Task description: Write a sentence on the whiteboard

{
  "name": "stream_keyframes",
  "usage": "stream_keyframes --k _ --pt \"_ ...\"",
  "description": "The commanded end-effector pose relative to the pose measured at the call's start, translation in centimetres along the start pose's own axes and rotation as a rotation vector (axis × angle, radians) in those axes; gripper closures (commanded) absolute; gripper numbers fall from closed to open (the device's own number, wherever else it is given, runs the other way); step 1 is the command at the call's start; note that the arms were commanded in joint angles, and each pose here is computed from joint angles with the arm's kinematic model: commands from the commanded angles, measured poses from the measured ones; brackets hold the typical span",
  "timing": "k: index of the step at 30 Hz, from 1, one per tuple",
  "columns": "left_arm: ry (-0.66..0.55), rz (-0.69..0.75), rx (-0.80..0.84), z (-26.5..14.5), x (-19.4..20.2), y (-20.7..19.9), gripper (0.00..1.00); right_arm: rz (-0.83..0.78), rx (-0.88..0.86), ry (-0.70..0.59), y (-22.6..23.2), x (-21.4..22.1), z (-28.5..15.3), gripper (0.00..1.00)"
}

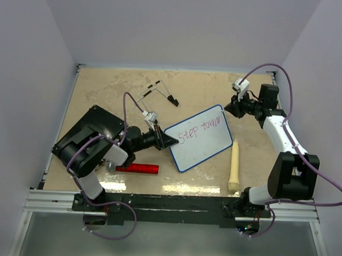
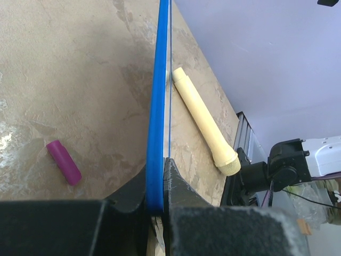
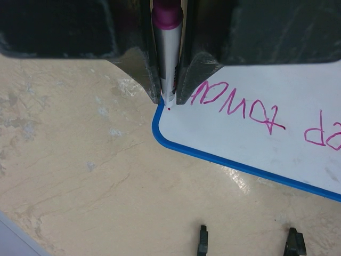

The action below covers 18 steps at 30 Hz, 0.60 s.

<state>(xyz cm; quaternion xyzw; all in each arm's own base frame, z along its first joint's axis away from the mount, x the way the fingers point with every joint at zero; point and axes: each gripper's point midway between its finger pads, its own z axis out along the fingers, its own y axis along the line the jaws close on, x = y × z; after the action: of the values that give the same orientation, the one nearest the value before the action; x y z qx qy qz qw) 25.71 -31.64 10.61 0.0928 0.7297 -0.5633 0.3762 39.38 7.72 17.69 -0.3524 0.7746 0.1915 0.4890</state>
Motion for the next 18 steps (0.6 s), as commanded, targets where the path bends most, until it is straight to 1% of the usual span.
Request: stream_keyframes --k 1,18 --pt "-0.027 0.084 0.066 0.4 -0.9 -1.3 1.00 -0.039 0.009 -0.004 -0.7 -0.6 -0.2 1.00" --pt "-0.033 0.086 0.062 0.4 -1.0 -1.3 1.00 -0.028 -0.025 0.103 1.2 3.2 -0.8 1.00"
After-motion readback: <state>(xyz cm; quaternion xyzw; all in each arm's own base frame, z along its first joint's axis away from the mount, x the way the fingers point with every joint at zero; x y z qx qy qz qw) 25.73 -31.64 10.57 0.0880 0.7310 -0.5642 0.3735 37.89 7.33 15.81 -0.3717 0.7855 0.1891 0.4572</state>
